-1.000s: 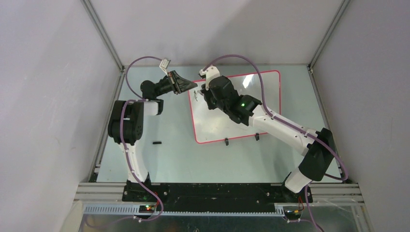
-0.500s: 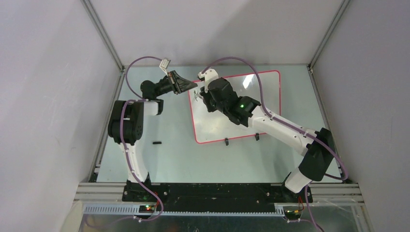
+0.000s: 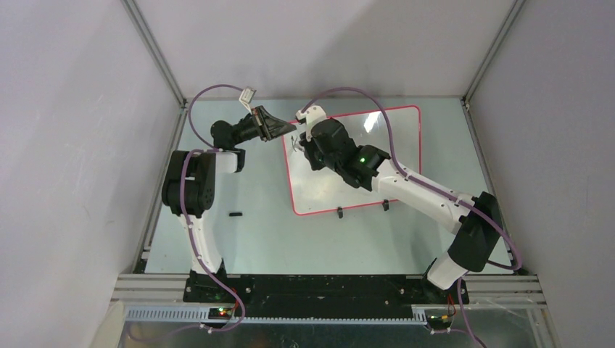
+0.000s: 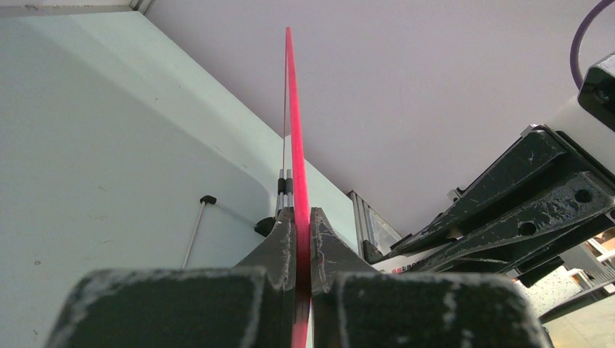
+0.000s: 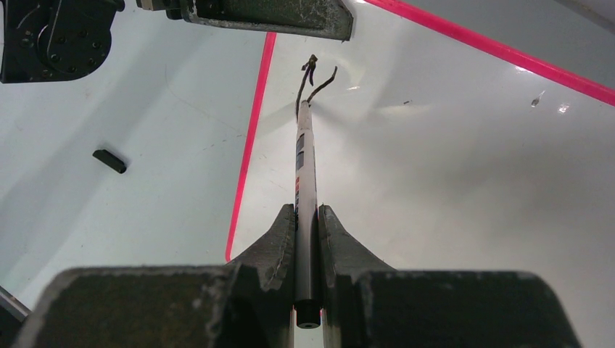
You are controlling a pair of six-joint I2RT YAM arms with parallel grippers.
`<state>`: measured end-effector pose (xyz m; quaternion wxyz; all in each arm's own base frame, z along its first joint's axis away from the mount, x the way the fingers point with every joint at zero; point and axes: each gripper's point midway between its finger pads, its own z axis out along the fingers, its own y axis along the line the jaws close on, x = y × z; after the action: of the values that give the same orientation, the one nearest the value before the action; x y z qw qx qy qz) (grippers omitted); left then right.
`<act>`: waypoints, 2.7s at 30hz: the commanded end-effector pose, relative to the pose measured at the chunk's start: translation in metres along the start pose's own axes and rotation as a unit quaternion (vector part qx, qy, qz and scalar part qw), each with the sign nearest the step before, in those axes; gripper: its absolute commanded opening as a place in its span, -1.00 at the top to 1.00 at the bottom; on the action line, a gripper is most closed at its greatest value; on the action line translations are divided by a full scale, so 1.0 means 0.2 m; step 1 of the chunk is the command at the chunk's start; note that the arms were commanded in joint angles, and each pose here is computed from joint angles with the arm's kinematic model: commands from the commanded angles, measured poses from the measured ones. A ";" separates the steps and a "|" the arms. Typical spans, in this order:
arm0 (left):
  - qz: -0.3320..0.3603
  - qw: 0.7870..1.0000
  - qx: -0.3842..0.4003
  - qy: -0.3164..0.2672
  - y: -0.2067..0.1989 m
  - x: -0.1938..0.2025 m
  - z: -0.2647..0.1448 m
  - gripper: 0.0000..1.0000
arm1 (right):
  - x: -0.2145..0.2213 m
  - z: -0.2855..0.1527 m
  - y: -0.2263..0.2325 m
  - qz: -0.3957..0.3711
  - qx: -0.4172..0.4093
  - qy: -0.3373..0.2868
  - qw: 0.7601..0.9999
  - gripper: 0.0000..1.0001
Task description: Write a sentence on the whiteboard
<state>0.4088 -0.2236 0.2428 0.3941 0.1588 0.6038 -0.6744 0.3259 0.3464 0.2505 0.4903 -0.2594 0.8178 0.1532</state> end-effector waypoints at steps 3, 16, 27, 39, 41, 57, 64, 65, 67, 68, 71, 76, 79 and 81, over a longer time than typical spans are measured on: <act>0.069 0.997 0.043 0.011 -0.19 -0.03 0.05 1.00 | -0.01 0.01 0.03 0.001 -0.008 -0.003 1.000 1.00; 0.068 0.997 0.042 0.011 -0.19 -0.03 0.05 1.00 | 0.02 0.01 -0.01 -0.002 0.008 0.005 1.000 1.00; 0.069 0.997 0.043 0.011 -0.19 -0.03 0.05 1.00 | 0.07 -0.03 -0.06 0.004 0.022 0.014 1.000 1.00; 0.068 0.997 0.043 0.010 -0.19 -0.03 0.05 1.00 | 0.11 -0.06 -0.11 0.009 0.031 0.021 0.999 1.00; 0.068 0.997 0.043 0.011 -0.19 -0.03 0.05 1.00 | 0.10 -0.06 -0.11 0.011 0.030 0.019 0.999 1.00; 0.068 0.997 0.043 0.011 -0.19 -0.03 0.05 1.00 | -0.04 -0.05 -0.02 0.008 -0.004 -0.008 1.000 1.00; 0.068 0.997 0.043 0.011 -0.19 -0.03 0.05 1.00 | -0.06 -0.03 0.00 0.006 -0.005 -0.009 1.000 1.00; 0.068 0.997 0.043 0.011 -0.19 -0.03 0.05 1.00 | -0.06 -0.03 0.00 0.006 -0.005 -0.010 1.000 1.00; 0.068 0.997 0.043 0.010 -0.19 -0.03 0.05 1.00 | -0.06 -0.03 0.00 0.006 -0.007 -0.009 1.000 1.00; 0.068 0.997 0.042 0.010 -0.19 -0.03 0.05 1.00 | -0.07 -0.03 0.00 0.006 -0.007 -0.010 1.000 1.00; 0.067 0.997 0.043 0.011 -0.19 -0.03 0.05 1.00 | -0.07 -0.02 0.01 0.005 -0.009 -0.009 1.000 1.00; 0.068 0.997 0.042 0.010 -0.19 -0.03 0.05 1.00 | -0.06 -0.01 0.01 0.004 -0.007 -0.007 1.000 1.00; 0.069 0.997 0.043 0.010 -0.19 -0.03 0.05 1.00 | -0.06 -0.02 0.00 0.004 0.001 -0.006 1.000 1.00; 0.068 0.997 0.043 0.011 -0.19 -0.03 0.05 1.00 | -0.05 -0.02 -0.01 0.003 0.005 -0.003 1.000 1.00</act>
<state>0.4089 -0.2236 0.2431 0.3944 0.1588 0.6037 -0.6744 0.3231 0.3466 0.2461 0.4775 -0.2605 0.8238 0.1595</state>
